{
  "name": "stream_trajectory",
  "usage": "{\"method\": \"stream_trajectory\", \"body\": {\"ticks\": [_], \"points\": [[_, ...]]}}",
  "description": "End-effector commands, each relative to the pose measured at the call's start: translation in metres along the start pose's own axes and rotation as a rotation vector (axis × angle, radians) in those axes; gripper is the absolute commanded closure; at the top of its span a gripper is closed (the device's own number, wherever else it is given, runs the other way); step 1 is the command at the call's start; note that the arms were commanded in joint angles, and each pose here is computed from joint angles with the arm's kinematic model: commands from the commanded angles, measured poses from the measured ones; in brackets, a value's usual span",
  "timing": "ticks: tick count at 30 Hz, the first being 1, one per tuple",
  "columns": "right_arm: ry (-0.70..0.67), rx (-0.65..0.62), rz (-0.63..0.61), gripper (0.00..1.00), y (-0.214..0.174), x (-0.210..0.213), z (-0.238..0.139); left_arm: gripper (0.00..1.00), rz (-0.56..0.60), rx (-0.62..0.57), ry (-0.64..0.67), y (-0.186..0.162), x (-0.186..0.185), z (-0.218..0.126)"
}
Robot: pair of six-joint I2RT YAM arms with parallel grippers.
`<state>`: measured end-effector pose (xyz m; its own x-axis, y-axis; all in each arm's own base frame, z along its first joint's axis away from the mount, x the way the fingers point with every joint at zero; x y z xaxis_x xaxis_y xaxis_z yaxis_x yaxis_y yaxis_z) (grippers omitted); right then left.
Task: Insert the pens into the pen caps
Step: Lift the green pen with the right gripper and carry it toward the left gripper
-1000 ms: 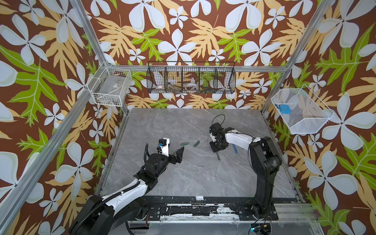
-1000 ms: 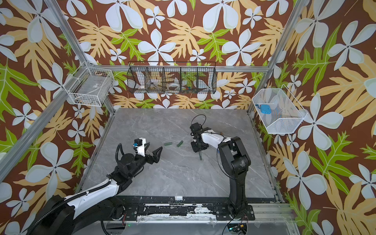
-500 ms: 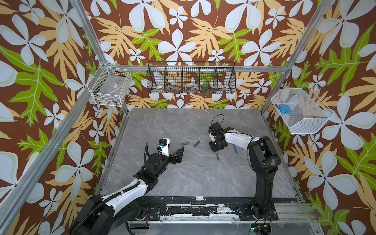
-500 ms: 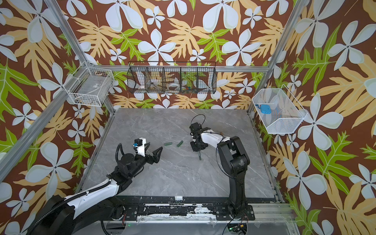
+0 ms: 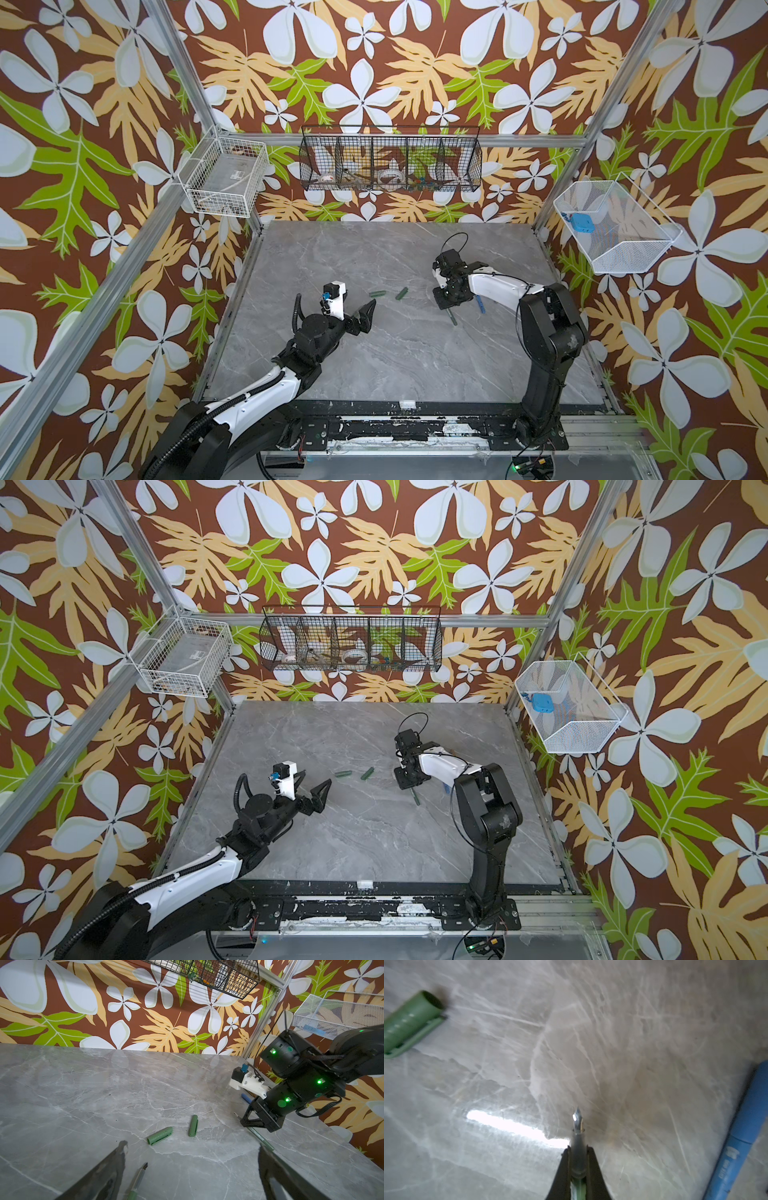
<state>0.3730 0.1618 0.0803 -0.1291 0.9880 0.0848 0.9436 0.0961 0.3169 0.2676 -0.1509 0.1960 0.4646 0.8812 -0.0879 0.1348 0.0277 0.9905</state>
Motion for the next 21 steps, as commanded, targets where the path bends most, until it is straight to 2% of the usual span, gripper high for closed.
{"method": "stream_trajectory", "body": {"ticks": [1,6,17,21], "points": [[0.13,-0.066,0.002,0.92,0.008,0.016,-0.014,0.0,0.002,-0.03,-0.017,0.006,-0.003,0.0],[0.325,-0.156,0.029,0.95,0.015,0.034,-0.04,0.0,0.003,-0.027,-0.054,0.006,-0.007,0.002],[0.898,-0.47,0.061,0.98,0.018,0.084,-0.118,0.0,0.002,-0.016,-0.296,0.009,-0.04,0.005],[0.985,-0.533,0.014,0.98,0.007,0.105,-0.136,0.0,-0.009,0.007,-0.387,0.006,-0.051,0.009]]}}
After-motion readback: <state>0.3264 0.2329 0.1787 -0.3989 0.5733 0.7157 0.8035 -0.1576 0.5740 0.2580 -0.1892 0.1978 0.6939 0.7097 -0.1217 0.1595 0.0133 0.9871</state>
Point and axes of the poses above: each gripper's point midway between its finger pads, its own z axis out along the fingers, its own x axis along the line the jaws close on, y = z × x, the point moved 4 cm from there along -z, back along the fingers, and after that the axes turned 12 degrees about z, right-handed, at the moved point
